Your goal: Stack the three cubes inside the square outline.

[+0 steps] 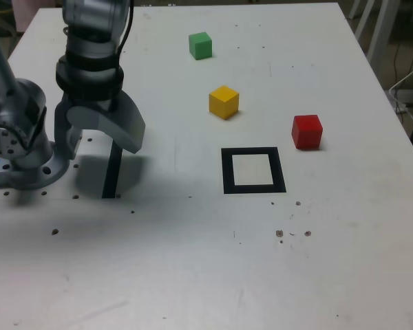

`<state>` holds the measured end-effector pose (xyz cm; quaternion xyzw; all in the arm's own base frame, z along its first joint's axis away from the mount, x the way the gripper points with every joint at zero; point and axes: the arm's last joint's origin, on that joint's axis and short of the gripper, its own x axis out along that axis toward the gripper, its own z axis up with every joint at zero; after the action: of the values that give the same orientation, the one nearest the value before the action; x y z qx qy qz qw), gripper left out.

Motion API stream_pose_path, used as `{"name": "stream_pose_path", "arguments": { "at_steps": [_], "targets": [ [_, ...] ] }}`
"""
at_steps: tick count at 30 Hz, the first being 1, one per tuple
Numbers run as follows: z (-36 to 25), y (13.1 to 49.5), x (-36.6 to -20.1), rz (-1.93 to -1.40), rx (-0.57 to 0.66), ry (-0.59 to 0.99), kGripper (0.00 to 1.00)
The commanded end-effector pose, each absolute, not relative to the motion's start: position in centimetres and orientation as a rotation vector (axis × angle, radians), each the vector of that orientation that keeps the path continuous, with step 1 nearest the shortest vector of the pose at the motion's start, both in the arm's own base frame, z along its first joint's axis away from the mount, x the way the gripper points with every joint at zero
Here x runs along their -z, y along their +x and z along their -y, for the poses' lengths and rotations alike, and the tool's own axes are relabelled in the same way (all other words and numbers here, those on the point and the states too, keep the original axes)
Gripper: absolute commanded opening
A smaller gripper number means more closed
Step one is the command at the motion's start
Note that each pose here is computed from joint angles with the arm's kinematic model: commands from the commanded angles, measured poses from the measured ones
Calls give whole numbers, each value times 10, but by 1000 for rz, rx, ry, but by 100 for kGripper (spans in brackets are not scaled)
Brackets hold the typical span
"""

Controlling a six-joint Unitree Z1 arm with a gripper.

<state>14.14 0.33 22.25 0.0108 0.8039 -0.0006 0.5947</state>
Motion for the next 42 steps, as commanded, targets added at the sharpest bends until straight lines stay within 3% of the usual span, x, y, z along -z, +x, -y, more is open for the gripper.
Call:
{"name": "stream_pose_path", "arguments": {
  "at_steps": [1,24,42],
  "targets": [
    [-3,141,-222,-1868,4,25,99],
    [-3,142,-223,-1869,9,25,99],
    [-4,192,-249,-1776,24,61,100]
  ]
}}
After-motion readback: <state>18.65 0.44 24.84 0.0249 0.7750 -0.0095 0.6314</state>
